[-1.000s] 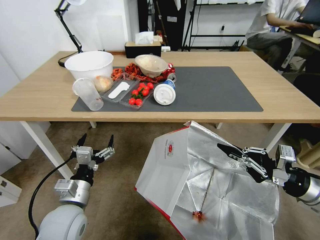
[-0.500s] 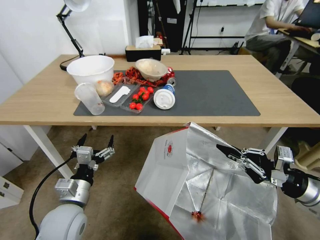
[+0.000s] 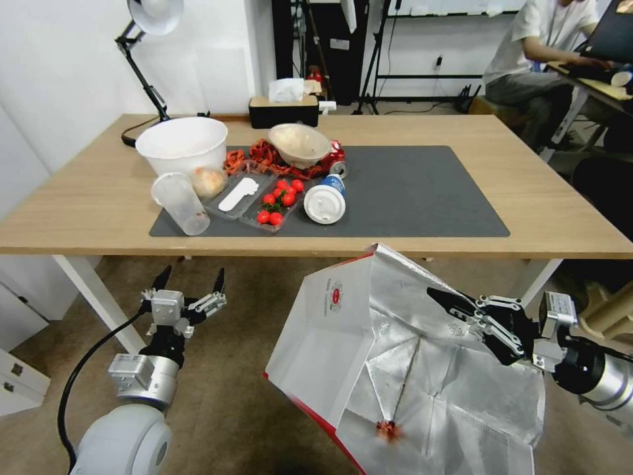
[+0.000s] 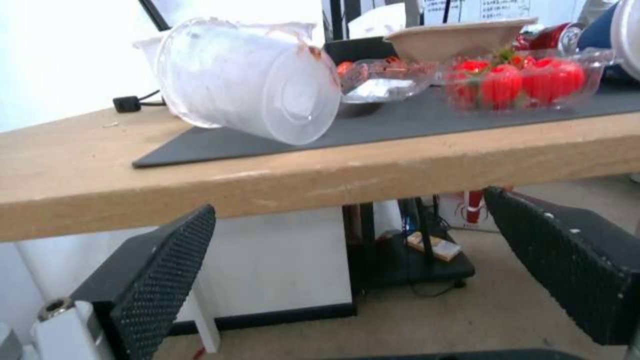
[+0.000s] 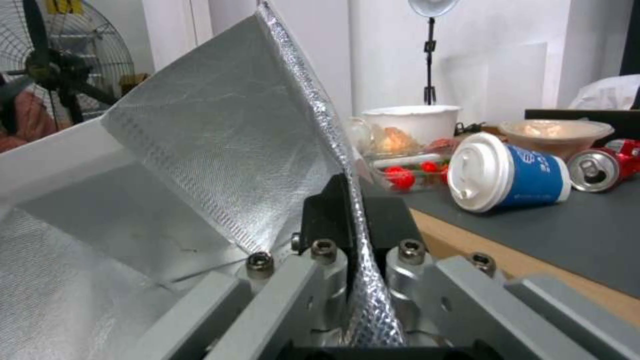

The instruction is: Pick up the food delivery bag from the floor and place it on the table.

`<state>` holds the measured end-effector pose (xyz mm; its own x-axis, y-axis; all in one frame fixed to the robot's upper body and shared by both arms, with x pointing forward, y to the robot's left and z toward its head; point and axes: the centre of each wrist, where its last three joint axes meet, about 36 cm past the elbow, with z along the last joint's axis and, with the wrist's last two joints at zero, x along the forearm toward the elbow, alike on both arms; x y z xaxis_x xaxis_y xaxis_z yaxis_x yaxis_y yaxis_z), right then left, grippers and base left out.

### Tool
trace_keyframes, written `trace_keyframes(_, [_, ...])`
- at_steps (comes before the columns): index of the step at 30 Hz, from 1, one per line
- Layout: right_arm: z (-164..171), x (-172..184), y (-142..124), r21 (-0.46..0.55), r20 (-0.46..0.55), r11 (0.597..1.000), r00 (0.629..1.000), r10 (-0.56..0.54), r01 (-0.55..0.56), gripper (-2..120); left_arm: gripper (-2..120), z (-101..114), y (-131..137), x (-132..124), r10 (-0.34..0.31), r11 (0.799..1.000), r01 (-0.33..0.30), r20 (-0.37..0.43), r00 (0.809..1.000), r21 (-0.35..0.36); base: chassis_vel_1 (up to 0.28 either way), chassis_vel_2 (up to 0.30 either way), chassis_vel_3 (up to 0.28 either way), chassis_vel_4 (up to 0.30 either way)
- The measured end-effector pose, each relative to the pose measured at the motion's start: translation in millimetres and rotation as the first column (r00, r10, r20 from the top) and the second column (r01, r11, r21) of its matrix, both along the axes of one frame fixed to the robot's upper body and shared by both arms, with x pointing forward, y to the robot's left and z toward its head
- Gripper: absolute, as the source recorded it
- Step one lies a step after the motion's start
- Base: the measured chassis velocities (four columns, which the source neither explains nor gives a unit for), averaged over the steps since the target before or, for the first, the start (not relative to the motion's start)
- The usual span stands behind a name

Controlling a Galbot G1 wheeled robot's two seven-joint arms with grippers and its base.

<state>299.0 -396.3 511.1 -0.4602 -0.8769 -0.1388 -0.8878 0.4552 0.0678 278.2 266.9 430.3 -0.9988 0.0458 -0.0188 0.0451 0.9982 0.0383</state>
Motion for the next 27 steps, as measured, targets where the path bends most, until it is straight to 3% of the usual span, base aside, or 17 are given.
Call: trace_keyframes(27, [-4.6,-0.3,-0.8,-0.001,-0.006,1.0,1.0,-0.007,0.007,0,100,-4.5,0.8,3.1,-0.001,1.0,0.001,-0.006,1.0,0.004,0.0,0.0,0.0,0.0])
